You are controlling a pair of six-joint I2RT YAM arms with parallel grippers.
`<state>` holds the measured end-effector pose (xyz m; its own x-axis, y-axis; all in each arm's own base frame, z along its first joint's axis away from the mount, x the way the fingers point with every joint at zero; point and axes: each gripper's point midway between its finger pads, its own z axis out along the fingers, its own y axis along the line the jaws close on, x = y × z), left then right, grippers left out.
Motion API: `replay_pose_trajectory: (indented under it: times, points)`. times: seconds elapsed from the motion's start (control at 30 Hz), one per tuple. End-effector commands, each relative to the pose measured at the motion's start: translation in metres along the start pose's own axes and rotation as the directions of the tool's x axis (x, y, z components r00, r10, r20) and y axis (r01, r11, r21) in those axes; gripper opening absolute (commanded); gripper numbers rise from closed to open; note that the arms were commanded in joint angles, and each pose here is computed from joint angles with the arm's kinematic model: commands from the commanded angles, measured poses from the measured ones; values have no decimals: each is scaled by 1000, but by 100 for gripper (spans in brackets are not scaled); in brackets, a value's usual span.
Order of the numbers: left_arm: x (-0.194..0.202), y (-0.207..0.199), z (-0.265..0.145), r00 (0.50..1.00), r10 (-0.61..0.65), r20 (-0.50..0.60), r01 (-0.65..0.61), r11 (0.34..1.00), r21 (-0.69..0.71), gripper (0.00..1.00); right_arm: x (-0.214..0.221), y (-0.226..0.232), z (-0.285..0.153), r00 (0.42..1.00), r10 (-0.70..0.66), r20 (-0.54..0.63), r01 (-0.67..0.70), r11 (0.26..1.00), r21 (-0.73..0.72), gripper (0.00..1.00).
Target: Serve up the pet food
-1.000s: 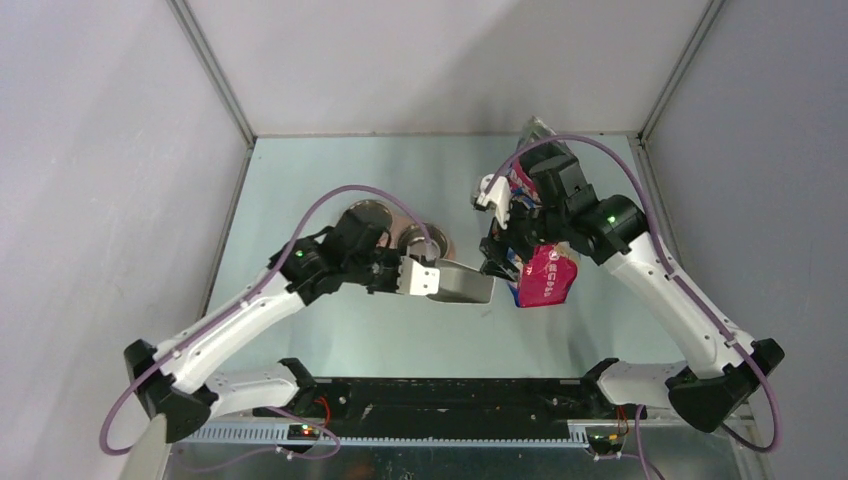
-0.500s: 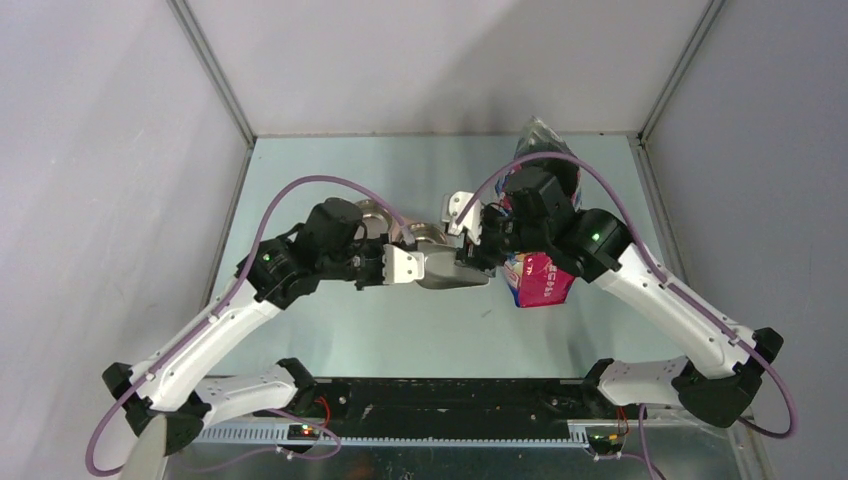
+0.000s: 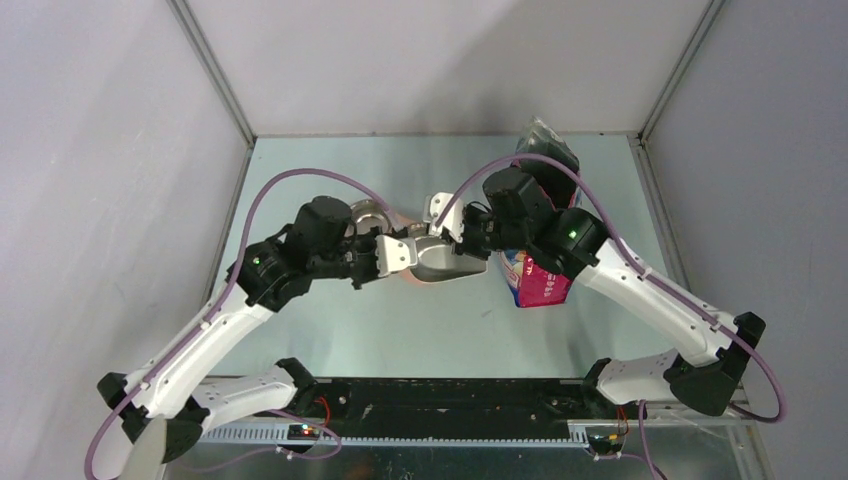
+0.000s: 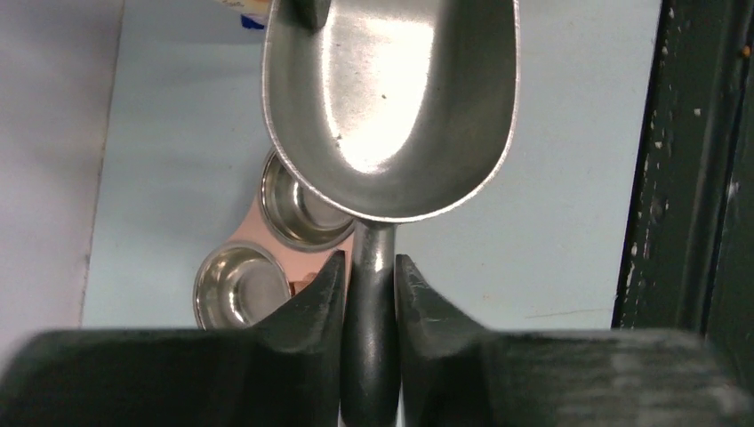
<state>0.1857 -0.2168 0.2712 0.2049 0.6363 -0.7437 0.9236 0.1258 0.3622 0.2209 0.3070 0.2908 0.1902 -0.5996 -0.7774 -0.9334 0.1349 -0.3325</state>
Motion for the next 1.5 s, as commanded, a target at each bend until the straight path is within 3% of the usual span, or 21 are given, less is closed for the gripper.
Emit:
replay_pose_trajectory:
  times: [0.0,0.03,0.1,0.13,0.17,0.2,0.3,0.33,0.37,0.4,0.43,0.47,0.5,0.53,0.67,0.87,1.13,1.17,1.2,1.23,1.47]
  points:
    - [-41,49,-17,977,-121,177,158,965,-212,36,-12,-36,-3,997,65,47,-71,987,143,0]
    - [-37,62,-22,950,-232,208,281,926,-252,55,-15,-45,-6,994,86,68,-96,979,178,0]
    - [-39,83,-31,858,-400,321,486,834,-259,71,-14,-61,-15,982,161,102,-180,957,227,0]
    - [-49,84,-29,780,-494,383,587,791,-173,74,-9,-69,-20,971,212,113,-234,941,245,0]
    - [-44,94,-34,732,-544,410,644,748,-157,76,-8,-69,-22,960,249,127,-274,932,237,0]
    - [-54,90,-29,651,-627,427,703,710,-29,76,-3,-74,-25,952,277,128,-301,921,248,0]
    - [-55,97,-24,465,-783,414,808,566,161,74,4,-80,-29,922,357,149,-384,889,249,0]
    - [-62,96,-21,381,-834,398,821,503,269,74,5,-82,-30,918,367,152,-395,882,256,0]
    - [-75,104,-26,377,-808,453,782,540,312,74,6,-83,-31,914,375,154,-403,878,259,0]
    - [-73,96,-20,274,-875,398,809,434,397,75,6,-85,-31,913,376,157,-406,874,268,0]
    - [-88,103,-29,273,-841,467,758,487,433,75,5,-85,-32,910,382,163,-414,869,272,0]
    - [-84,98,-23,169,-897,408,778,376,503,75,6,-90,-34,906,389,167,-422,856,298,0]
    - [-92,100,-28,161,-883,442,738,405,540,75,5,-92,-34,897,403,179,-440,843,307,0]
    - [-93,101,-26,95,-914,394,746,327,581,74,6,-93,-34,893,412,182,-449,837,313,0]
    - [-86,105,-19,75,-923,378,768,295,568,70,6,-89,-33,885,430,181,-465,835,293,0]
    - [-66,94,-7,21,-968,249,839,152,523,75,7,-92,-42,873,447,195,-487,820,300,0]
    - [-39,105,7,13,-969,246,899,119,421,68,0,-71,-39,918,353,178,-386,898,211,0]
    - [-38,107,6,-23,-971,240,896,86,436,69,0,-68,-39,921,349,173,-380,904,195,0]
    - [-46,110,1,0,-965,262,875,127,468,69,0,-66,-39,925,340,170,-369,910,189,0]
    - [-47,109,1,-22,-968,250,869,105,484,69,-1,-63,-39,926,338,169,-366,915,172,0]
    - [-57,105,-6,-9,-971,239,831,126,542,58,-1,-65,-35,918,356,177,-386,905,177,0]
